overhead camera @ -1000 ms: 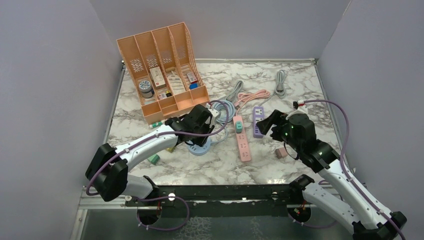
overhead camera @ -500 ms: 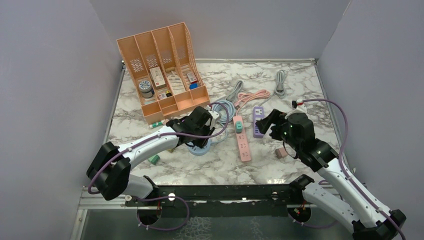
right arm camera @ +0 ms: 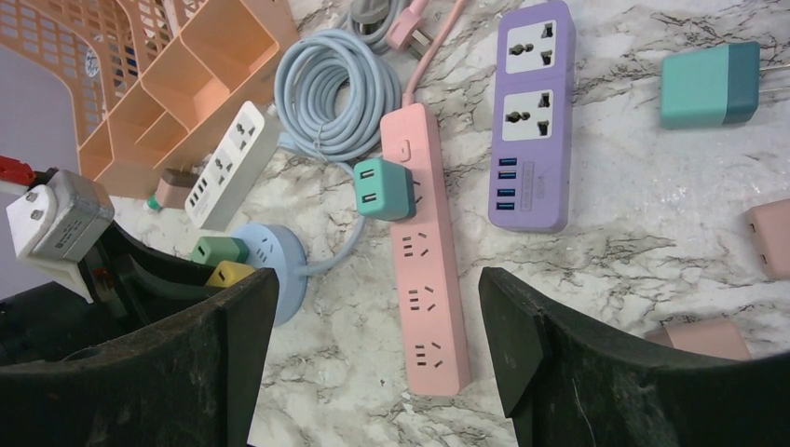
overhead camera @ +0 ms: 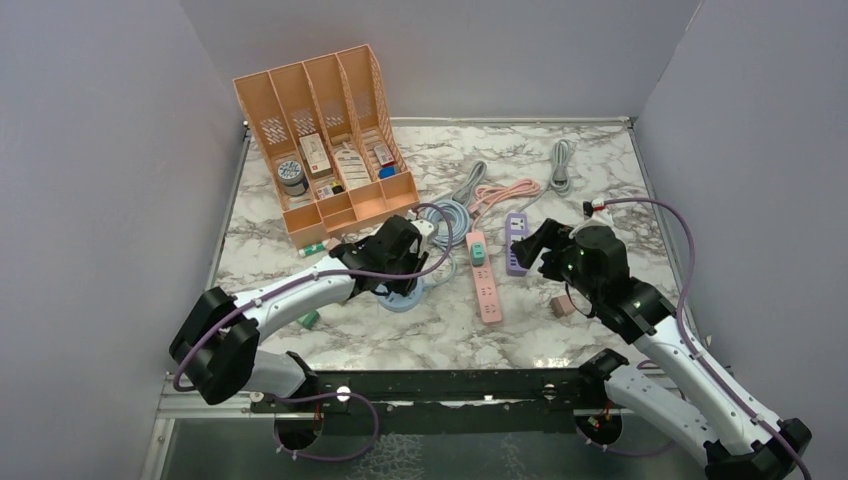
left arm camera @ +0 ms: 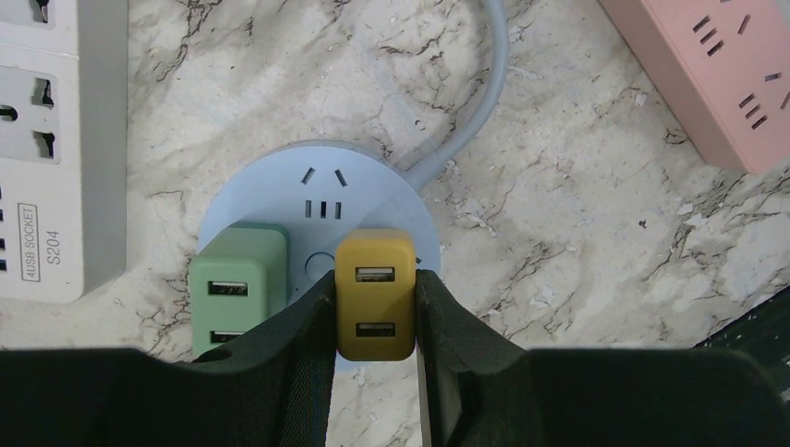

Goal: Insert the plug

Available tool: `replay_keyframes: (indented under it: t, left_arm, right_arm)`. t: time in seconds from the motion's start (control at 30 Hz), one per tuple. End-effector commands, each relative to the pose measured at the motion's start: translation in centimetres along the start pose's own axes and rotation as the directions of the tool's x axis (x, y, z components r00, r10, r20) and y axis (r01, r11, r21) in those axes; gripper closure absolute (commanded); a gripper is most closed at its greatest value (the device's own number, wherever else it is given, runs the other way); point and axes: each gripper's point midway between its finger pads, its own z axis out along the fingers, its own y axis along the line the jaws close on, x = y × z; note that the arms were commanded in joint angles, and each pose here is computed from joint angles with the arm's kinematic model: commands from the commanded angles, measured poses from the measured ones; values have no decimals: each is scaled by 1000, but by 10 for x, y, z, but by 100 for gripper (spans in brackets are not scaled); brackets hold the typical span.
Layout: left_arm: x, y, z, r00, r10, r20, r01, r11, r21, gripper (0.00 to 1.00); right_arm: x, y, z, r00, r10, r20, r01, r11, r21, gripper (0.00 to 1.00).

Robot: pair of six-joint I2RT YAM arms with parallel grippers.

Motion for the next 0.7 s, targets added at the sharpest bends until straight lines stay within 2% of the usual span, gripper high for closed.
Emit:
replay_keyframes:
  t: [0.0, 0.17, 0.4, 0.5, 0.67]
  left_arm:
    - [40, -6, 7, 990, -99, -101, 99, 995, -1, 100]
    - [55, -8, 6, 982, -151, -111, 149, 989, -23, 99]
    - [63, -10, 3, 985, -162, -64, 156, 984, -88, 87]
    - [67, -6, 3, 986, -164, -23, 158, 976, -148, 87]
    - [73, -4, 5, 987, -152, 42, 158, 965, -209, 92]
  right_arm:
    - [-4, 1, 2, 1000, -4, 29, 4, 1000, -6, 21]
    - [-4, -1, 1, 999, -4, 34, 4, 1000, -3, 21]
    - [-3, -2, 2, 999, -1, 36, 1, 1000, 1, 21]
    - [-3, -3, 2, 999, 0, 37, 0, 1000, 5, 21]
    - [-3, -5, 1, 999, 6, 42, -6, 1000, 14, 21]
